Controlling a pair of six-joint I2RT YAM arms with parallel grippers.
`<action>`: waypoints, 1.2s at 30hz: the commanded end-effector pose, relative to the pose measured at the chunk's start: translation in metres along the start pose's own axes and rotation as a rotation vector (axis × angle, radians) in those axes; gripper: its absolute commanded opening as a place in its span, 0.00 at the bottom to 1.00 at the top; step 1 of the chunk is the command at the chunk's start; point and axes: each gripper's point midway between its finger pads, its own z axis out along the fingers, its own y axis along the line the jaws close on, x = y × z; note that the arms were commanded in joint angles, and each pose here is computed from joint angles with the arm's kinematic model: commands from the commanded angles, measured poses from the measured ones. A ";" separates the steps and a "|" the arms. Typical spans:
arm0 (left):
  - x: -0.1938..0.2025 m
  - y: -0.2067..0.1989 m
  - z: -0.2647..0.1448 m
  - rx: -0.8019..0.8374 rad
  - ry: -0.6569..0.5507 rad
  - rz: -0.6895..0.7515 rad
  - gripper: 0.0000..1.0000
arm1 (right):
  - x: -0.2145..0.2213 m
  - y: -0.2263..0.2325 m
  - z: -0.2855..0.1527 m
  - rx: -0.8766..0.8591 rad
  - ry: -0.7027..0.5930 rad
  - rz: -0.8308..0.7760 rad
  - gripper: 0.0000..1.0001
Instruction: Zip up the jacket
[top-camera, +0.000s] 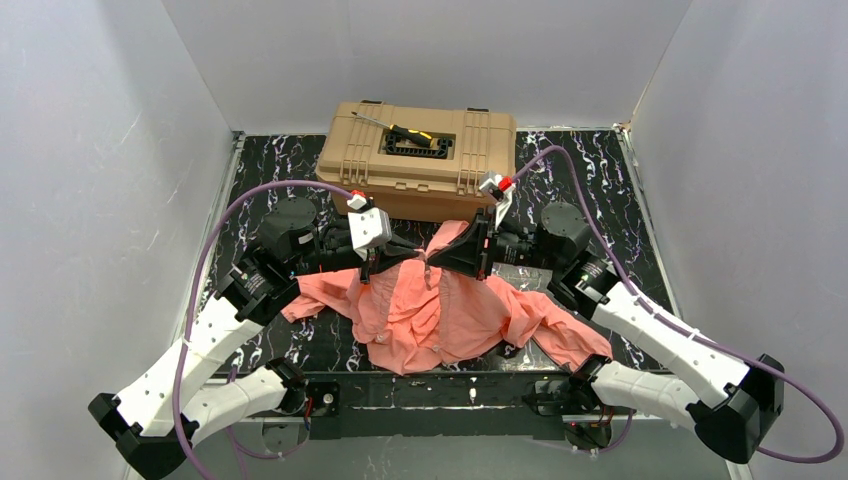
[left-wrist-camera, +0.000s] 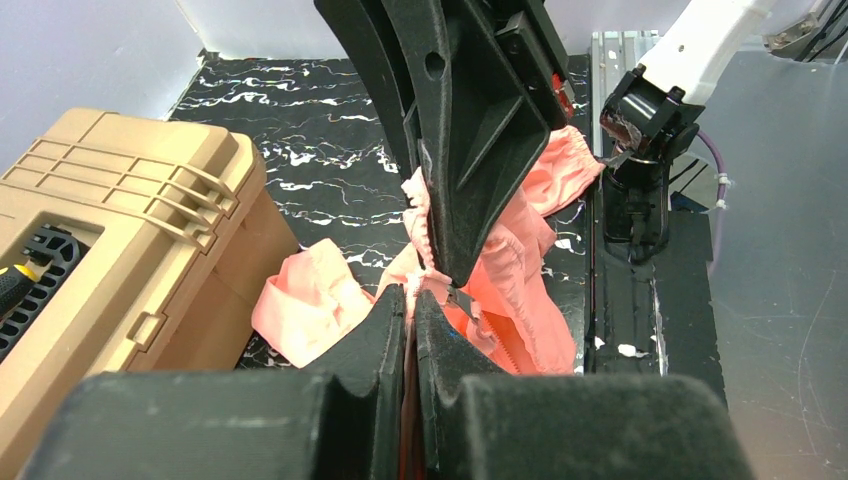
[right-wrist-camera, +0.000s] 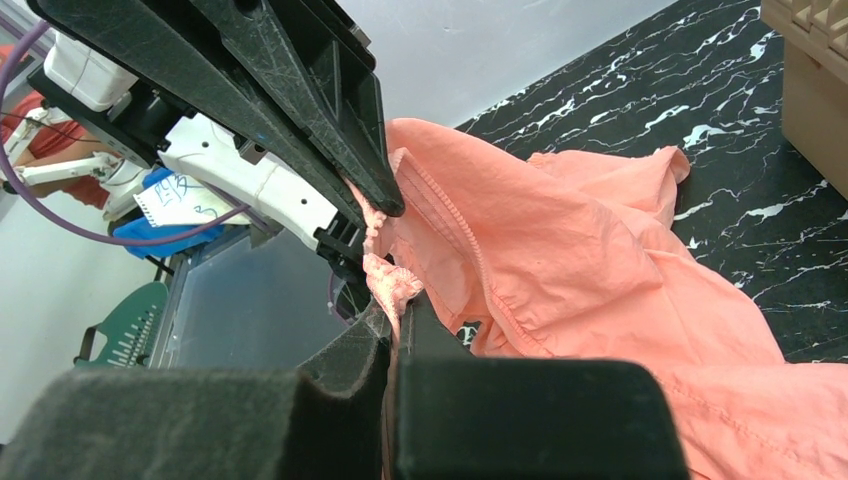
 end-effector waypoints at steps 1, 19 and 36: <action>-0.021 -0.005 -0.007 0.013 -0.041 0.034 0.00 | -0.027 0.016 0.003 -0.046 -0.058 -0.059 0.01; -0.022 -0.004 -0.006 0.015 -0.039 0.034 0.00 | -0.030 0.024 -0.002 -0.070 -0.073 -0.088 0.01; -0.022 -0.005 -0.006 0.019 -0.043 0.035 0.00 | -0.029 0.025 0.004 -0.091 -0.059 -0.082 0.01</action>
